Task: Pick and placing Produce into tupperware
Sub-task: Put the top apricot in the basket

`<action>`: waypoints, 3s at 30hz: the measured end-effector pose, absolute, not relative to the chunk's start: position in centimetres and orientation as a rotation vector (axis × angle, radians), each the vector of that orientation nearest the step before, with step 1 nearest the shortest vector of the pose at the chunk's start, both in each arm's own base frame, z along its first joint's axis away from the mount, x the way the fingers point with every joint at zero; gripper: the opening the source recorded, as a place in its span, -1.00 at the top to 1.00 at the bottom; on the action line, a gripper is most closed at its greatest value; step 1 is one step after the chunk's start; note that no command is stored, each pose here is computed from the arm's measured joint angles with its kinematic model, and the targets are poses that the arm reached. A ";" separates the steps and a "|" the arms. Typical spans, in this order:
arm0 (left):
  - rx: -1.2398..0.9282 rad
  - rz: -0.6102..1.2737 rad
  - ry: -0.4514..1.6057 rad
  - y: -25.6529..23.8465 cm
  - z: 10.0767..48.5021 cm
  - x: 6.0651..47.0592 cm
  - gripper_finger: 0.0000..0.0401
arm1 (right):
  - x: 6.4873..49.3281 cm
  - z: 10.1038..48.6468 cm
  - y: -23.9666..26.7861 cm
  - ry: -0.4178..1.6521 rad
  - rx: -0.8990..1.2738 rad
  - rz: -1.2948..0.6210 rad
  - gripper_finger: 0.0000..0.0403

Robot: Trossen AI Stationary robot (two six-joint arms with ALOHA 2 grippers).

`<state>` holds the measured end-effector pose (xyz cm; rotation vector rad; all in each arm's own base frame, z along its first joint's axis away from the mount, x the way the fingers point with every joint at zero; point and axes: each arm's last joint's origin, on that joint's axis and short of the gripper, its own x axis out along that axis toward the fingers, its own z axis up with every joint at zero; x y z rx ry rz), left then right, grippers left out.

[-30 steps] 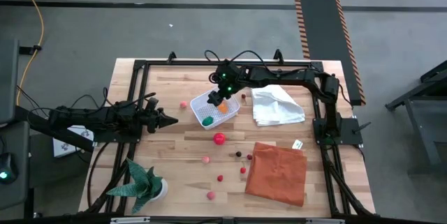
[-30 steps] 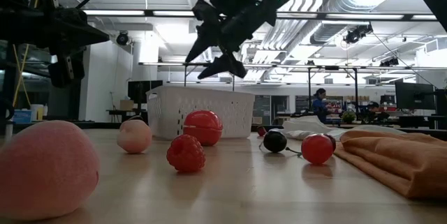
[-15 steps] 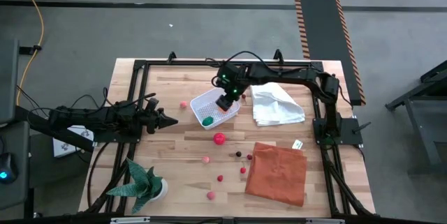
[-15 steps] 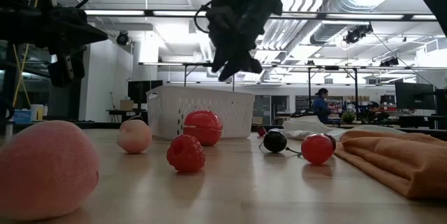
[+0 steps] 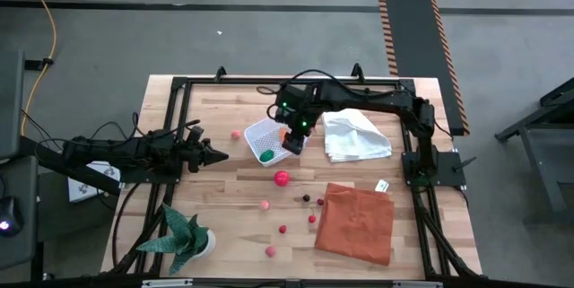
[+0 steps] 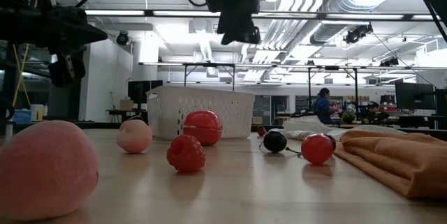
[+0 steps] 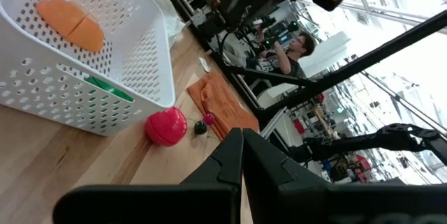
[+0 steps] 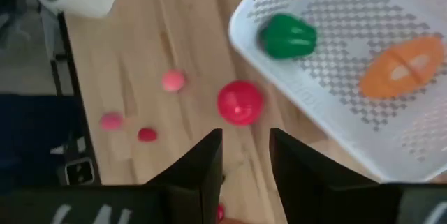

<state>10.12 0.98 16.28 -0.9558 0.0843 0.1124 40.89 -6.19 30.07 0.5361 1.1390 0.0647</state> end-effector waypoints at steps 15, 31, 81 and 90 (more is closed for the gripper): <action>-0.957 0.084 0.093 0.9 16.3 10.1 1.00 | 40.3 29.5 -1.6 1.275 0.430 -0.144 0.46; -0.688 0.134 0.138 0.9 21.3 8.5 1.00 | 40.2 29.4 -0.3 1.271 0.508 -0.314 0.46; -0.522 0.551 0.979 11.8 27.6 13.0 0.99 | 31.6 33.7 -17.4 1.307 0.259 -0.469 0.46; -0.498 0.449 1.049 13.0 26.1 14.4 0.45 | 30.9 33.7 -18.5 1.310 0.253 -0.442 0.46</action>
